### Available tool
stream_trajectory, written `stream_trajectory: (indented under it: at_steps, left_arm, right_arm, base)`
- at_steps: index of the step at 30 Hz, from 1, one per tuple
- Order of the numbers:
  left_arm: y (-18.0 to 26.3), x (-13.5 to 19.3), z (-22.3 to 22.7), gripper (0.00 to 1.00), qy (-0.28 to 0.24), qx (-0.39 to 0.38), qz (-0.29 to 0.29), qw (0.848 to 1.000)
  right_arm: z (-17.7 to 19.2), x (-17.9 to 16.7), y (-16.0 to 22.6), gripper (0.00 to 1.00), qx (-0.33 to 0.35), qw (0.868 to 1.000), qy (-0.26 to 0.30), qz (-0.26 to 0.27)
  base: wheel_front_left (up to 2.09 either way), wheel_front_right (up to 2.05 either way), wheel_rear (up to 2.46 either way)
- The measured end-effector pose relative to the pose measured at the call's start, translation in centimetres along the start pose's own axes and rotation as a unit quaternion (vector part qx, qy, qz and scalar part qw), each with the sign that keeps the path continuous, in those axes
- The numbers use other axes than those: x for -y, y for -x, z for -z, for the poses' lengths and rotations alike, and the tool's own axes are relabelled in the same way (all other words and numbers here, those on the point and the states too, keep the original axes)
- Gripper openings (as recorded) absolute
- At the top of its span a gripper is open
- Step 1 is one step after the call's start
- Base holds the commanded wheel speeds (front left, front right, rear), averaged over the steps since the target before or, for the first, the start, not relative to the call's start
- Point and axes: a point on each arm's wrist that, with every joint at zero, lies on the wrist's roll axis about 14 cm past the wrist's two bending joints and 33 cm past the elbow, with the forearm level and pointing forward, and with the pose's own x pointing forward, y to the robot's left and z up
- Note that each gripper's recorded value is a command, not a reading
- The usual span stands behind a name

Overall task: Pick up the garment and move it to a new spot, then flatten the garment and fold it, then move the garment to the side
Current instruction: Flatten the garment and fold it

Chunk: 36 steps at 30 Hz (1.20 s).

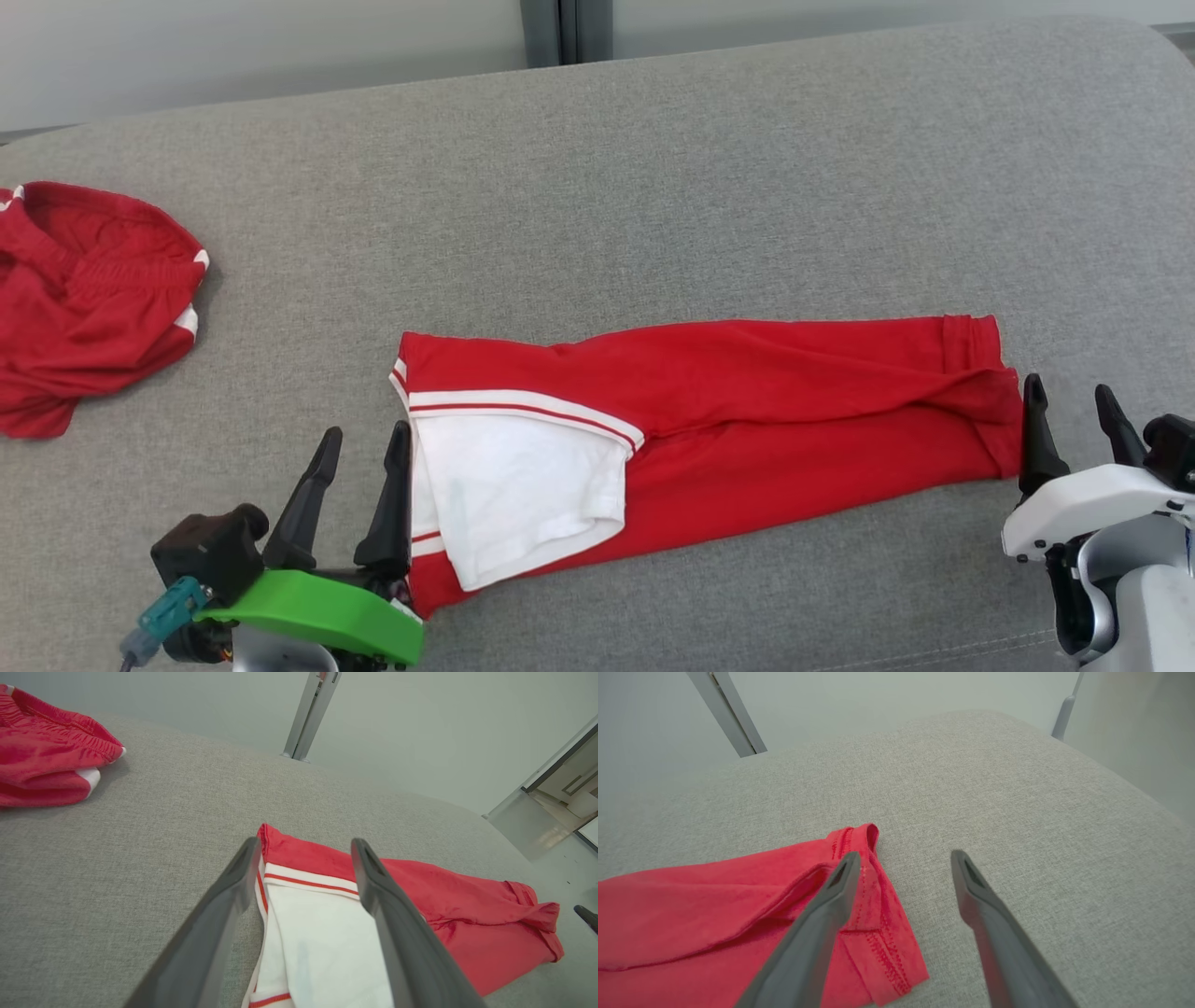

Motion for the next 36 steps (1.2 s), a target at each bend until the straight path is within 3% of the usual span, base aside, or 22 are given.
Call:
stream_trajectory:
  at_steps: [5, 8, 15, 20, 25, 26, 27, 30, 36]
  left_arm:
    - [0.2, 0.1, 0.2, 1.0, -0.017, 0.004, -0.004, 1.0]
    - [0.3, -0.1, 0.3, 1.0, -0.02, 0.004, -0.009, 1.0]
    - [0.8, -1.0, 0.4, 1.0, -0.021, 0.007, -0.028, 0.999]
    - [1.3, -1.8, 0.4, 1.0, -0.02, 0.007, -0.043, 0.999]
    - [1.7, -2.3, 0.4, 1.0, -0.02, 0.007, -0.053, 0.998]
    - [1.7, -2.4, 0.5, 1.0, -0.02, 0.007, -0.053, 0.998]
    - [1.8, -2.3, 0.5, 1.0, -0.021, 0.007, -0.053, 0.998]
    - [1.8, -2.3, 0.6, 1.0, -0.023, 0.005, -0.052, 0.998]
    - [1.7, -1.7, 0.7, 1.0, -0.035, 0.0, -0.042, 0.998]
  right_arm:
    - [-1.0, -2.1, -0.8, 1.0, -0.005, 0.999, 0.016, -0.031]
    - [0.0, -2.9, -1.2, 1.0, -0.048, 0.997, 0.037, -0.05]
    - [2.3, -1.7, -2.1, 1.0, -0.132, 0.987, 0.077, -0.05]
    - [5.2, -1.3, -2.0, 1.0, -0.199, 0.976, 0.073, -0.049]
    - [6.3, -1.9, -2.3, 1.0, -0.222, 0.971, 0.066, -0.059]
    - [6.5, -2.1, -2.3, 0.53, -0.225, 0.97, 0.065, -0.061]
    - [6.5, -2.2, -2.4, 0.36, -0.226, 0.97, 0.063, -0.064]
    - [6.5, -2.6, -2.5, 0.0, -0.227, 0.969, 0.062, -0.069]
    - [5.4, -2.5, -2.8, 0.0, -0.203, 0.975, 0.055, -0.068]
  base:
    - [0.0, 0.0, 0.0]
    - [0.0, 0.0, 0.0]
    - [0.0, 0.0, 0.0]
    - [0.0, 0.0, 0.0]
    - [0.0, 0.0, 0.0]
    - [0.0, 0.0, 0.0]
    - [0.0, 0.0, 0.0]
    - [0.0, 0.0, 0.0]
    - [0.0, 0.0, 0.0]
